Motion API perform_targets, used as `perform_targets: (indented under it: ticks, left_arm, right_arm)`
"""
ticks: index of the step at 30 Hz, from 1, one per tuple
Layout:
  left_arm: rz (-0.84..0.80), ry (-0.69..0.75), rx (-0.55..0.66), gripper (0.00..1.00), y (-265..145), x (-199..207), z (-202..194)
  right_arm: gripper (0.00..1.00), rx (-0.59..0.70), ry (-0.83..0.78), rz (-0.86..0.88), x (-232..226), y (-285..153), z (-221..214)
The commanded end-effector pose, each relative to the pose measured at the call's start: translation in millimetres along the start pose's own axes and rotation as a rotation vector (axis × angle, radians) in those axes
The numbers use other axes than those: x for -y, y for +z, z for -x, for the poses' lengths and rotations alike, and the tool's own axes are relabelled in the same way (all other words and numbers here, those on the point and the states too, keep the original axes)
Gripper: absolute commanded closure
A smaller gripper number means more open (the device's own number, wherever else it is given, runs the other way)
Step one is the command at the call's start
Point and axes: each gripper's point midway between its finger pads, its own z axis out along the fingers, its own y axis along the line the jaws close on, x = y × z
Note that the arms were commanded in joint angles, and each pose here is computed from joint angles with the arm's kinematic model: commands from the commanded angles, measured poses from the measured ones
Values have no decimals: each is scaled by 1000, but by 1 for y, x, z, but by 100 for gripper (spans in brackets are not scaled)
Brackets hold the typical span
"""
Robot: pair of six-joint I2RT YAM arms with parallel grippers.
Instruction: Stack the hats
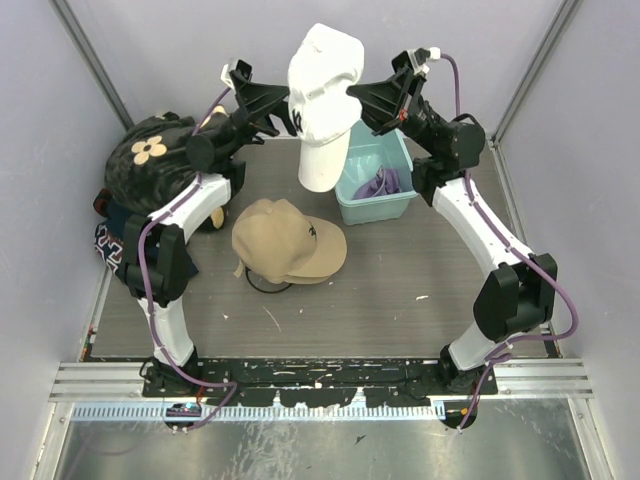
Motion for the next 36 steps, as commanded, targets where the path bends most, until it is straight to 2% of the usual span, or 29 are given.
perform_targets:
  ticks: [1,3,5,6,10,15,16,17,24,27,29,33,36]
  left_arm:
    - [-88,28,-29,2,9,31,-11]
    - [-91,30,-37,2,10,34,-12]
    - [-93,32,-42,7,11,35,-14]
    - [-92,34,-45,15,11,36,-15]
    - [-94,34,-55,58,11,39,-19]
    - [-84,30,-52,93,8,41,-24]
    - [-79,25,-48,98,6,39,-24]
    - [-75,23,-44,100,5,39,-25]
    - [-22,43,36,100,-22,35,-13]
    - [-7,43,27,98,-26,34,-13]
    - [-10,41,30,88,-25,34,-14]
    - [-24,48,15,58,-20,39,-18]
    - [-32,57,4,45,-18,45,-20]
  right_arm:
    - [99,-5,-13,76,-26,-5,-15]
    - [99,4,2,62,-17,-9,-15]
    - [99,12,16,50,-9,-13,-15]
    - [99,17,22,46,-5,-15,-15]
    - [99,33,45,27,8,-23,-13]
    - [99,65,69,-2,23,-35,-6]
    - [99,70,72,-8,25,-38,-5]
    - [99,72,71,-17,28,-40,-3]
    - [99,95,46,-117,48,-56,10]
    - [99,87,46,-118,47,-54,11]
    - [99,80,49,-130,49,-53,11]
    - [99,83,71,-166,60,-56,13]
    - [99,92,97,-189,71,-62,13]
